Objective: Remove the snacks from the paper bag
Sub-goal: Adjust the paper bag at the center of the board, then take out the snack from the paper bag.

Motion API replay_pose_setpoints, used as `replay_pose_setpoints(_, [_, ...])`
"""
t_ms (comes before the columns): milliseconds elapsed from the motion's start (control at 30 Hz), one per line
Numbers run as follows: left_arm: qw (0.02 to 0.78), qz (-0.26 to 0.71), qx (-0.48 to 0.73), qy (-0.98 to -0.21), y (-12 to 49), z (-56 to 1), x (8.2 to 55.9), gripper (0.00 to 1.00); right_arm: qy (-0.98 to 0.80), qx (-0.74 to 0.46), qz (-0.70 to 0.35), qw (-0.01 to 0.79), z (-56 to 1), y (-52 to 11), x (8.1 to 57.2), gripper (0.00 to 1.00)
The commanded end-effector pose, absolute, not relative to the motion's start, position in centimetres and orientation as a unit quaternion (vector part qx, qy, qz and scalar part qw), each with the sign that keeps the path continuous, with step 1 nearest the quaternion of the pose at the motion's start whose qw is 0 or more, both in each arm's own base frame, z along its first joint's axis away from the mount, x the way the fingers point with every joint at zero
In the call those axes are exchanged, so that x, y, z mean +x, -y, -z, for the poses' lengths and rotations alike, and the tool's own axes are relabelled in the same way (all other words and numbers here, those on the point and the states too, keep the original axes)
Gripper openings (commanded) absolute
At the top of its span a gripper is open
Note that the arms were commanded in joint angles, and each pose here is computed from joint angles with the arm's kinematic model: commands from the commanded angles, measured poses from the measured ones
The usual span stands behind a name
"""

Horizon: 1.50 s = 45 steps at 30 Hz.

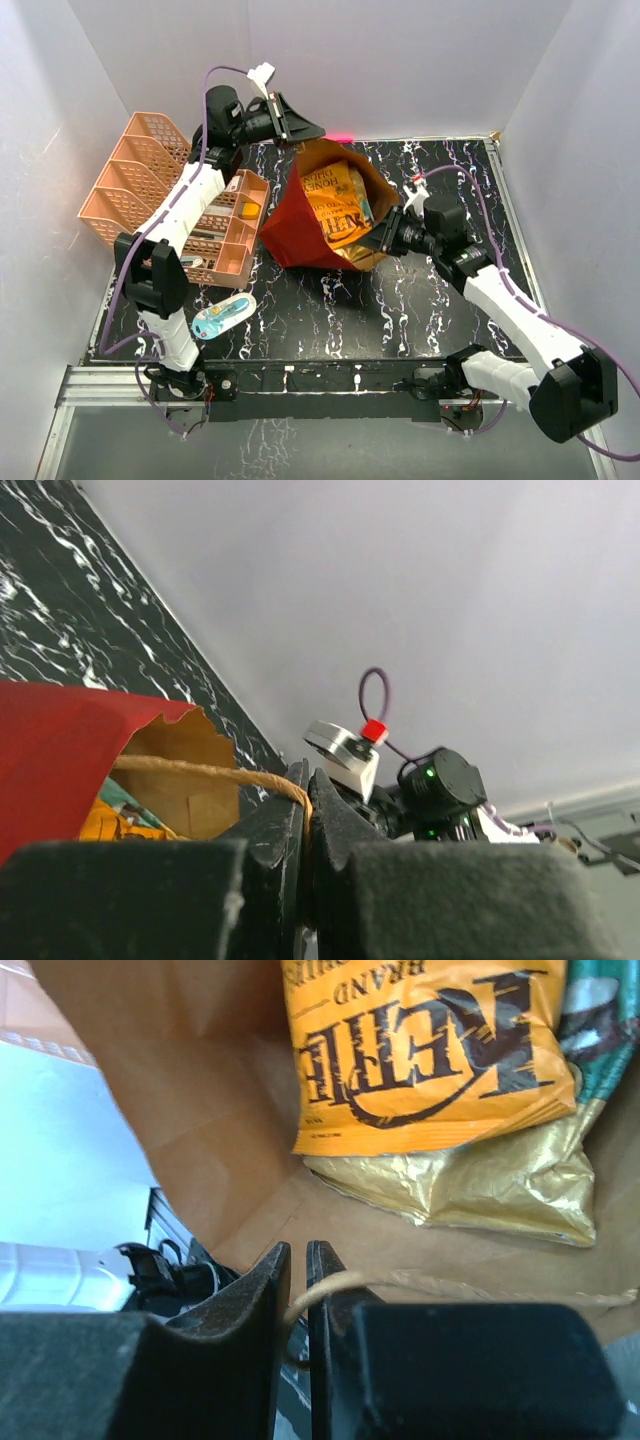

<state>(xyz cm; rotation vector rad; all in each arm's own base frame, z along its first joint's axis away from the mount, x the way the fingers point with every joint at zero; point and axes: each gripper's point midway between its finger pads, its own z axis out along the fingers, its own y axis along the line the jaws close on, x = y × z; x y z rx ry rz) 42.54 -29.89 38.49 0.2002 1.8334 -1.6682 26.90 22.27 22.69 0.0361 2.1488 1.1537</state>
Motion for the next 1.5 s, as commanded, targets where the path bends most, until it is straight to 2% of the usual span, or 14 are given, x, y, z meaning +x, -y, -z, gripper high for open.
replay_pose_setpoints(0, [0.365,0.646,0.167,-0.650,30.2,-42.8,36.7,0.00,-0.843,0.026,-0.421,0.334,-21.0,-20.7,24.4,0.18])
replay_pose_setpoints(67, [0.363,0.640,0.172,-0.654,30.4,-42.1,35.4,0.00,-0.848,0.039,-0.407,0.338,-20.6,-19.7,23.4,0.22])
replay_pose_setpoints(133, [0.358,0.630,0.166,-0.668,30.3,-40.9,34.6,0.00,-0.857,0.059,-0.379,0.343,-20.2,-18.3,22.8,0.30])
replay_pose_setpoints(300, [0.352,0.619,0.152,-0.686,29.8,-39.1,33.4,0.00,-0.886,0.101,-0.305,0.335,-19.5,-15.0,20.7,0.64])
replay_pose_setpoints(433, [0.353,0.614,0.147,-0.691,29.5,-38.7,33.2,0.00,-0.892,0.127,-0.260,0.348,-20.9,-12.6,19.4,0.83])
replay_pose_setpoints(533, [0.353,0.613,0.146,-0.692,29.5,-38.8,33.2,0.00,-0.885,0.143,-0.225,0.382,-23.5,-10.5,19.1,0.93])
replay_pose_setpoints(633, [0.354,0.607,0.138,-0.698,29.5,-38.6,33.6,0.00,-0.872,0.113,-0.225,0.419,-26.7,-10.2,19.3,0.98])
replay_pose_setpoints(800, [0.343,0.604,0.118,-0.710,29.5,-37.8,34.0,0.00,-0.819,-0.074,-0.328,0.465,-31.7,-15.5,20.0,0.96])
replay_pose_setpoints(900, [0.339,0.599,0.108,-0.718,29.4,-37.4,34.1,0.00,-0.808,-0.100,-0.347,0.465,-31.6,-17.3,22.1,0.94])
replay_pose_setpoints(1033, [0.339,0.587,0.105,-0.727,29.2,-37.0,34.4,0.00,-0.855,0.018,-0.353,0.378,-28.0,-18.5,25.3,0.88])
replay_pose_setpoints(1133, [0.334,0.585,0.098,-0.732,29.3,-36.5,34.7,0.00,-0.846,0.111,-0.404,0.329,-25.2,-20.2,26.3,0.83])
replay_pose_setpoints(1267, [0.329,0.586,0.091,-0.735,29.4,-35.8,35.2,0.00,-0.807,0.215,-0.444,0.323,-23.8,-21.4,27.2,0.75])
replay_pose_setpoints(1333, [0.329,0.585,0.091,-0.735,29.5,-35.9,35.4,0.00,-0.801,0.261,-0.427,0.328,-22.6,-21.3,27.5,0.69])
replay_pose_setpoints(1467, [0.329,0.584,0.089,-0.737,29.6,-36.0,35.7,0.00,-0.791,0.338,-0.396,0.322,-19.2,-20.9,27.9,0.66])
